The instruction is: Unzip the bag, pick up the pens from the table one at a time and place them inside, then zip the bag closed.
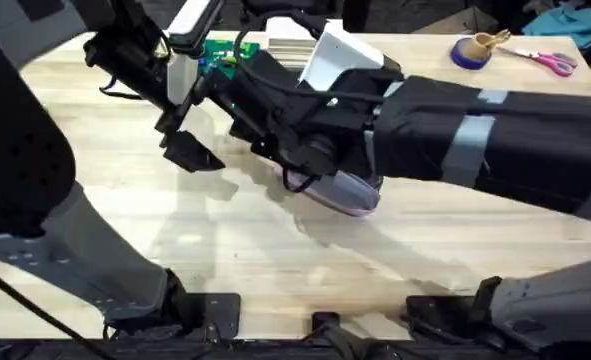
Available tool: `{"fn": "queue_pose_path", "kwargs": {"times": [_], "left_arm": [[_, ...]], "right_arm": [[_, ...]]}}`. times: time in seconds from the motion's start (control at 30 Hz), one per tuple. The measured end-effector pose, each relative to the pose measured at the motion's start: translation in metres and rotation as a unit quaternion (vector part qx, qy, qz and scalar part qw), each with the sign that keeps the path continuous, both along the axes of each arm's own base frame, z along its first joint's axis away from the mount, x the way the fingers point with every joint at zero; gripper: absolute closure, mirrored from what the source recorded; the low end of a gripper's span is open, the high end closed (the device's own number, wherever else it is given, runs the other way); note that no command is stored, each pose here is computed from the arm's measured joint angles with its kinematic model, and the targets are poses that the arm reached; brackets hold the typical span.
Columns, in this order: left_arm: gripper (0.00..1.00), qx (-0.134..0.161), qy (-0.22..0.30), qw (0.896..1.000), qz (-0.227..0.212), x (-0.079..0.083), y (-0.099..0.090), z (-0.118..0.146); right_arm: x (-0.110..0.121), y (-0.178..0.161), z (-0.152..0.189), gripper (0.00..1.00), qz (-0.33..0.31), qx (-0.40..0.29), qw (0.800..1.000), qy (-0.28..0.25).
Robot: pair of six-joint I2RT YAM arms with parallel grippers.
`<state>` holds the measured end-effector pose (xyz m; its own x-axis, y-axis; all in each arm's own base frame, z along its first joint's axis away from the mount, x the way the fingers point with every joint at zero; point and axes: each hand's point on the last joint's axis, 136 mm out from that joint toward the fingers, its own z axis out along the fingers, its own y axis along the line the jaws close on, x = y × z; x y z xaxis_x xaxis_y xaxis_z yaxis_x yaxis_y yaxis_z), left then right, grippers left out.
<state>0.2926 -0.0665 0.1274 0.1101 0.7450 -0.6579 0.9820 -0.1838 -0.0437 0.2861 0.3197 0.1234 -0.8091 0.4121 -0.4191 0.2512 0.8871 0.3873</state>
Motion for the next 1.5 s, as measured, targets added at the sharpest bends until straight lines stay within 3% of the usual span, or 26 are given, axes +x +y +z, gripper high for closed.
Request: {"fn": "queue_pose_path", "kwargs": {"times": [0.2,0.43,0.67,1.13,1.33,1.5], "left_arm": [[0.007,0.0,0.0,1.0,0.0,0.0,0.0,0.0],[0.007,0.0,0.0,1.0,0.0,0.0,0.0,0.0],[0.007,0.0,0.0,1.0,0.0,0.0,0.0,0.0],[0.007,0.0,0.002,1.0,0.0,-0.001,0.0,0.0],[0.007,0.0,0.002,1.0,0.0,-0.001,0.0,0.0],[0.007,0.0,0.002,1.0,0.0,-0.001,0.0,0.0]], "right_arm": [[0.009,0.002,0.006,0.065,-0.005,0.003,1.0,-0.026],[0.015,-0.004,0.009,0.097,0.023,-0.039,0.998,-0.053],[0.017,-0.007,0.01,0.191,0.043,-0.065,0.995,-0.066],[0.014,-0.012,-0.011,0.327,0.054,-0.1,0.992,-0.046],[-0.002,-0.031,-0.024,0.316,0.029,-0.125,0.992,-0.001],[0.0,-0.029,-0.022,0.288,0.019,-0.112,0.994,-0.005]]}}
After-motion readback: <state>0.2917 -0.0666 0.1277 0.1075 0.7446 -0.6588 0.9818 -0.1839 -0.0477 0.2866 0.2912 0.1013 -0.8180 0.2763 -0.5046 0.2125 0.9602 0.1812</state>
